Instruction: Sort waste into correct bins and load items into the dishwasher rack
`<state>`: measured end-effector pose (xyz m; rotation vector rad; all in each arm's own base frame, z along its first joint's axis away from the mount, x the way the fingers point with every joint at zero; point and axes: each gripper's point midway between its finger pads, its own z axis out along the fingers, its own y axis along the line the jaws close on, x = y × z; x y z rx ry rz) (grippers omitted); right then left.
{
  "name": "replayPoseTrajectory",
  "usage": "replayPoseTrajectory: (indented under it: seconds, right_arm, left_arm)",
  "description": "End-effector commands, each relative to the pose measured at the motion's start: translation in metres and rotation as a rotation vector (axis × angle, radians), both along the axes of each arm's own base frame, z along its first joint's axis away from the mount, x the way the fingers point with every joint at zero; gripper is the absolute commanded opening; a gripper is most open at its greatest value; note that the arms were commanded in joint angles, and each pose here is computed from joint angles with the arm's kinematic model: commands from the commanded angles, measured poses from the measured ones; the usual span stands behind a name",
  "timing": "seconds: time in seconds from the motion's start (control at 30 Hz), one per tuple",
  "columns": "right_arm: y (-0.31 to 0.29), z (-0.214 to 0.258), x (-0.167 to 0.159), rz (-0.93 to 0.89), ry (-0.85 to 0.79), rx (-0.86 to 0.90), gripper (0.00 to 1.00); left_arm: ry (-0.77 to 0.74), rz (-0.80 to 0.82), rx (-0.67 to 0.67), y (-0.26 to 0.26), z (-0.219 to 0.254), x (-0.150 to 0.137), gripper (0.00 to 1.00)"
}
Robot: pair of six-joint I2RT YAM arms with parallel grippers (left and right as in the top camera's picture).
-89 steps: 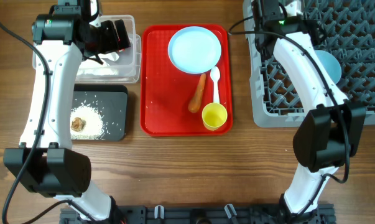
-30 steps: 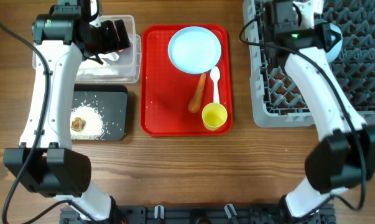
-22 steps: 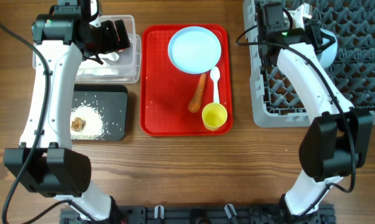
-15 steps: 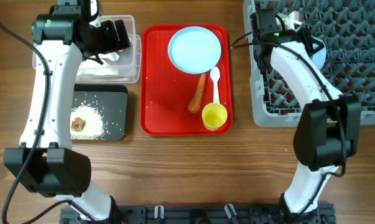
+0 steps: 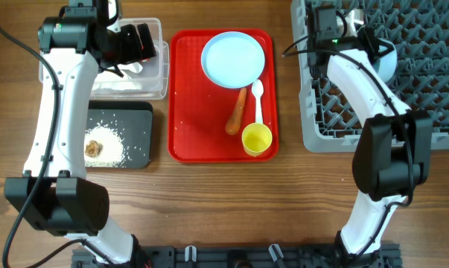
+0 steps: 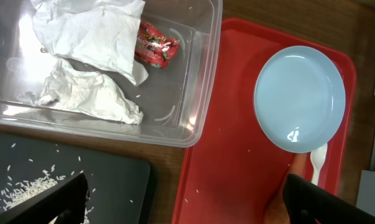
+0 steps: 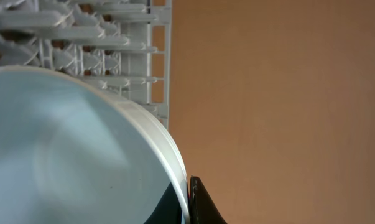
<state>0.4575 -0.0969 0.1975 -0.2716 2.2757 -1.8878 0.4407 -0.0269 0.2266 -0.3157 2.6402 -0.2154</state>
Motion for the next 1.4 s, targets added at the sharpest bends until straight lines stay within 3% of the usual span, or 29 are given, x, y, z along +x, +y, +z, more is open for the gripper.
replayPoseTrajectory:
  seconds: [0.0,0.3,0.33,0.37,0.4,0.43,0.5,0.67,0.93,1.0,1.1,1.2,1.37]
  right_arm:
    - [0.006,-0.024,-0.012,0.01,0.1,-0.047,0.04]
    - [0.04,-0.035,-0.01,0.092,0.122,-0.045,0.06]
    - [0.047,-0.036,-0.009,0.112,0.123,-0.035,0.12]
    - [0.055,-0.038,-0.008,0.132,0.124,-0.029,0.34]
    - [0.065,-0.039,-0.007,0.156,0.123,-0.023,0.69]
    - [0.072,-0.039,-0.005,0.171,0.112,-0.018,0.82]
    - [0.083,-0.039,-0.002,0.198,0.092,-0.005,0.9]
    - [0.11,-0.04,0.01,0.268,0.02,0.069,0.94]
    - [0.129,0.051,0.032,0.325,-0.453,0.217,0.96]
    - [0.157,0.057,0.039,0.436,-0.533,0.398,0.98]
    - [0.219,0.026,0.034,0.599,-0.427,0.714,0.99]
    - [0.284,-0.014,0.0,0.684,-0.207,1.134,1.0]
    - [0.308,0.004,-0.05,0.717,-0.056,1.377,1.0]
  left_arm:
    - [0.005,0.004,-0.002,0.001,-0.002,0.0,1.0]
    - [0.004,0.004,-0.002,0.001,-0.002,0.0,1.0]
    - [0.004,0.004,-0.002,0.001,-0.002,0.0,1.0]
    - [0.005,0.004,-0.002,0.001,-0.002,0.0,1.0]
    - [0.004,0.004,-0.002,0.001,-0.002,0.0,1.0]
    - [0.004,0.004,-0.002,0.001,-0.002,0.0,1.0]
    - [0.005,0.004,-0.002,0.001,-0.002,0.0,1.0]
    - [0.005,0.004,-0.002,0.001,-0.002,0.0,1.0]
    - [0.004,0.004,-0.002,0.001,-0.002,0.0,1.0]
    - [0.005,0.004,-0.002,0.001,-0.002,0.0,1.0]
    - [0.004,0.004,-0.002,0.001,-0.002,0.0,1.0]
    - [0.005,0.004,-0.002,0.001,-0.002,0.0,1.0]
    - [0.004,0.004,-0.002,0.001,-0.002,0.0,1.0]
